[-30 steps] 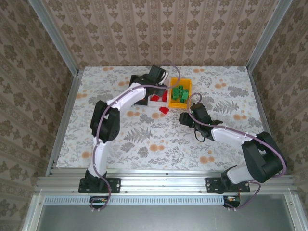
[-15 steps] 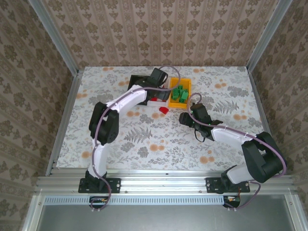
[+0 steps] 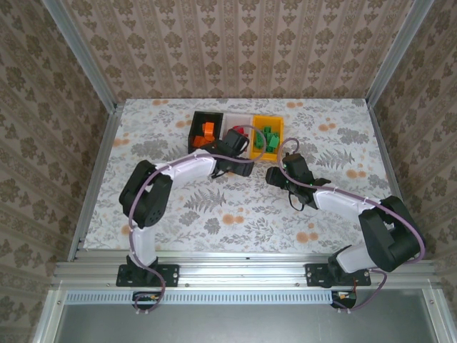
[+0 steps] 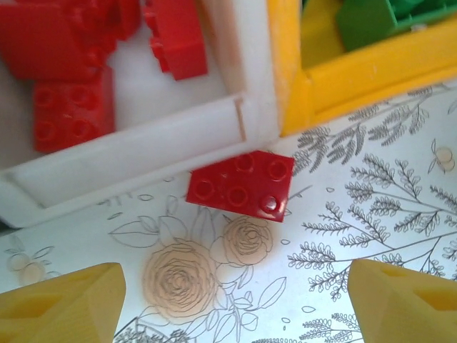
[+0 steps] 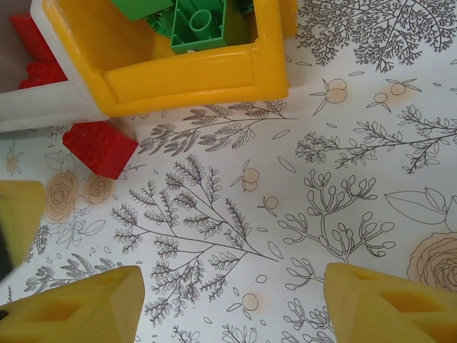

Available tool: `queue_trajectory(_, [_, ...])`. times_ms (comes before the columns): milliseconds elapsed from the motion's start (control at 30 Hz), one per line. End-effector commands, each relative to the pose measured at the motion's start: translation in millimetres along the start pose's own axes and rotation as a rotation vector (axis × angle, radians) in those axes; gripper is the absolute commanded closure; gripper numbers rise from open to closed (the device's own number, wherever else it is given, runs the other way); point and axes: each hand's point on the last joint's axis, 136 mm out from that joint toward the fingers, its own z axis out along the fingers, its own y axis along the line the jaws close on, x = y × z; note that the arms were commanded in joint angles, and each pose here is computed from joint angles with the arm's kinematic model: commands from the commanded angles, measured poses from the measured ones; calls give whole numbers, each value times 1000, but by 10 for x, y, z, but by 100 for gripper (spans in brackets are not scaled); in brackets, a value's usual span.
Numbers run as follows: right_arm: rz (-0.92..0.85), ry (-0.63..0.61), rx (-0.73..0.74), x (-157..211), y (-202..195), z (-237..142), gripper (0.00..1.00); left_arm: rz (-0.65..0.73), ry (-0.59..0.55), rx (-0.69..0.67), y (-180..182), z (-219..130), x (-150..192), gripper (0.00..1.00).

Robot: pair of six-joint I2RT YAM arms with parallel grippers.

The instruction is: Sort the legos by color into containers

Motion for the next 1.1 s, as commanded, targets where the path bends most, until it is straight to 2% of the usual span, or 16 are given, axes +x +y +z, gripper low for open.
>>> queue_trajectory(0, [-9,-13,6,-8,-7,-42,31,64,-45,76,-124,115,-109,17])
queue_trajectory(300, [-12,-16,13,-12,-20,-42,31,84,-13,86,-23,372,-102,20])
queue_trajectory(733, [-14,-14,14,-9,-18,-21,31,114,-51,90,-63,602,-149,24])
queue_trajectory(900, [-14,-13,14,-8,-18,-16,31,123,-41,77,-40,603,-103,34])
queue_trajectory(1067, [-11,-7,9,1,-7,-5,31,133,-30,67,-34,589,-3,51])
